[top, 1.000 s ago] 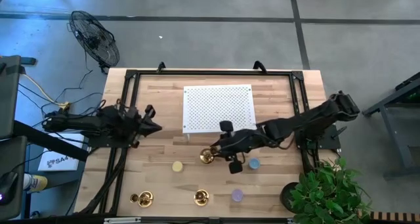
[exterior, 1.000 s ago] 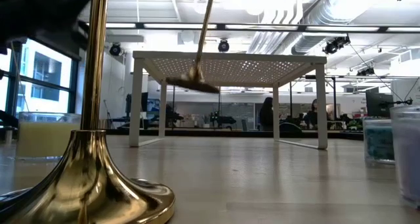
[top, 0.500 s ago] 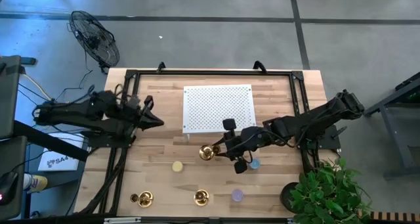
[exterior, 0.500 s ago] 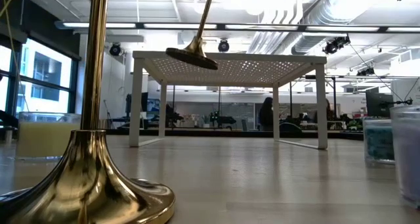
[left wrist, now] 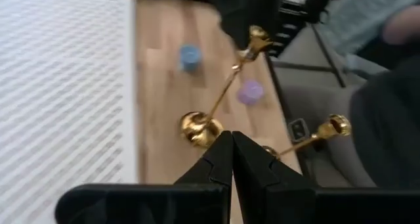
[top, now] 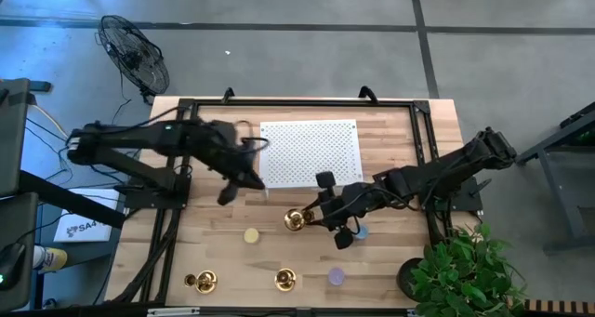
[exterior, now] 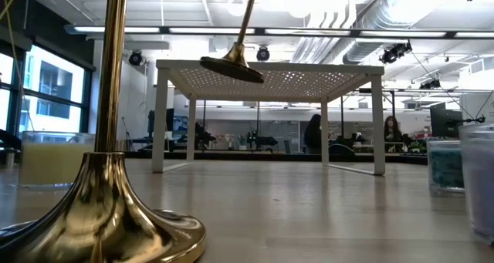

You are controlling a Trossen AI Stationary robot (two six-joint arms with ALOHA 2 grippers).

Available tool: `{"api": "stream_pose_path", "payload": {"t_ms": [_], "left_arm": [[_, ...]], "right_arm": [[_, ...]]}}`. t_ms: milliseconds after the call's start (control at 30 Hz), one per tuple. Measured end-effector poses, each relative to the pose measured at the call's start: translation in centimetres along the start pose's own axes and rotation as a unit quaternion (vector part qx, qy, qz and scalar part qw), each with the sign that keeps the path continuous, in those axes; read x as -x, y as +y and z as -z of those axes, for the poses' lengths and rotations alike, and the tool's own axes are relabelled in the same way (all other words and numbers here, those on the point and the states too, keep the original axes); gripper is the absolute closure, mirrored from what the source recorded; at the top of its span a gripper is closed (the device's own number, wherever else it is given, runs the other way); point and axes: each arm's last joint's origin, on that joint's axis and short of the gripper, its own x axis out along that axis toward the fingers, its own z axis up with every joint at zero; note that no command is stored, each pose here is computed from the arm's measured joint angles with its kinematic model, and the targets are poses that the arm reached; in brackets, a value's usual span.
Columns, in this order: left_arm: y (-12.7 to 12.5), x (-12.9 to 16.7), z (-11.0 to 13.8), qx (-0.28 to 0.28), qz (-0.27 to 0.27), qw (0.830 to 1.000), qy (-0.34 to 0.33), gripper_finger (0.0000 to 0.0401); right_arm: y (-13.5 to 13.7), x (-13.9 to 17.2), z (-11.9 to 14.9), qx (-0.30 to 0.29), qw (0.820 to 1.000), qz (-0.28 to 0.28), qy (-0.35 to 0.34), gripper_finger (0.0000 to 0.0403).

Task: Pick & Place candle stick holders
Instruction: Put the top yellow candle holder on the shelf

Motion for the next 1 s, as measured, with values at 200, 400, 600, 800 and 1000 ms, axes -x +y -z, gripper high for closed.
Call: {"api": "stream_pose_path", "payload": {"t_ms": [200,400,600,800,1000], "left_arm": [[-1.1,-3.9,-1.2,-0.034,0.042,0.998,0.037,0.0398],[-1.2,-5.4,-1.3,-0.058,-0.008,0.997,0.047,0.0398],[-0.9,-5.4,-1.4,-0.086,-0.061,0.994,0.038,0.0383],[-0.9,-5.4,-1.9,-0.099,-0.071,0.992,0.014,0.0301],[-1.0,-5.5,-2.2,-0.102,-0.069,0.992,-0.003,0.0228]], "right_arm": [[0.4,0.5,-0.4,0.004,1.0,0.0,-0.011,0.0271],[0.7,2.7,-1.4,0.012,0.999,0.015,-0.039,0.0271],[1.2,3.5,-1.7,0.016,0.999,0.022,-0.042,0.0271],[1.4,3.6,-1.5,0.019,0.999,0.033,-0.027,0.0271],[1.3,3.6,-1.7,0.034,0.998,0.035,-0.037,0.0271]]}}
